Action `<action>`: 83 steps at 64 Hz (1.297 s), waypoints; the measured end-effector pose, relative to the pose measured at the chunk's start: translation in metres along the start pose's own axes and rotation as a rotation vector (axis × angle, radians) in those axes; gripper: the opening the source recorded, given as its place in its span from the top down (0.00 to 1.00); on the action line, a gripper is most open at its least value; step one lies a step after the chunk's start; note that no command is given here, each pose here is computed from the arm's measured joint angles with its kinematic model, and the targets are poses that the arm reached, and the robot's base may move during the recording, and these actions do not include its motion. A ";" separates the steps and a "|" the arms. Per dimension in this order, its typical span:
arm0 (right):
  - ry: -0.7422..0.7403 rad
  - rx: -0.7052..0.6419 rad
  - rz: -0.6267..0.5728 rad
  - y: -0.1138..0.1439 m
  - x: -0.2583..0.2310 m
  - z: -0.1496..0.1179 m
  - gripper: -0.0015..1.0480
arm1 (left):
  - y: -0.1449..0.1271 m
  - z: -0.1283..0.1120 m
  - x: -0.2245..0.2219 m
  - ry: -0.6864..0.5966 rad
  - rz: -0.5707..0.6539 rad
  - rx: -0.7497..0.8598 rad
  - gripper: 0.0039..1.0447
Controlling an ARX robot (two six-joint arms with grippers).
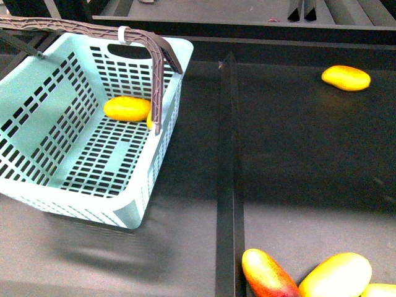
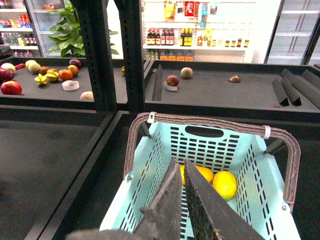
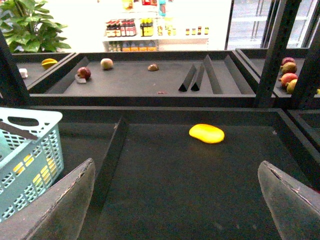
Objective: Pick lemon and mango into basket
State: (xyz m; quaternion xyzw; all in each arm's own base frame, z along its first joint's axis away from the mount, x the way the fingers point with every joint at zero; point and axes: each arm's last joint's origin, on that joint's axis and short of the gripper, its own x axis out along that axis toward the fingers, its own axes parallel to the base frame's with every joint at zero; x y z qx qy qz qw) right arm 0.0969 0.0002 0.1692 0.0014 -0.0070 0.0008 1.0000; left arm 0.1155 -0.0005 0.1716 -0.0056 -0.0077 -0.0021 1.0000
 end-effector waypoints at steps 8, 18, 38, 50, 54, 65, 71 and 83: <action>0.000 0.000 0.000 0.000 0.000 0.000 0.08 | 0.000 0.000 -0.003 0.000 0.000 0.000 0.97; 0.000 0.000 0.000 0.000 0.000 0.000 0.08 | 0.000 0.000 -0.006 0.000 0.000 0.000 0.97; 0.000 0.000 0.000 0.000 0.000 0.000 0.08 | 0.000 -0.003 -0.018 0.004 0.000 0.000 0.97; 0.000 0.000 0.000 0.000 0.000 0.000 0.08 | 0.000 -0.003 -0.018 0.005 0.000 0.000 0.97; 0.000 0.000 0.000 0.000 0.000 0.000 0.08 | 0.000 -0.003 -0.018 0.005 0.000 0.000 0.97; 0.000 0.000 0.000 0.000 0.000 0.000 0.08 | 0.000 -0.003 -0.018 0.005 0.000 0.000 0.65; 0.000 0.000 0.000 0.000 0.000 0.000 0.08 | 0.000 -0.003 -0.018 0.005 0.000 0.000 0.47; 0.000 0.000 0.000 0.000 0.000 0.000 0.08 | 0.000 -0.003 -0.018 0.005 0.000 0.000 0.05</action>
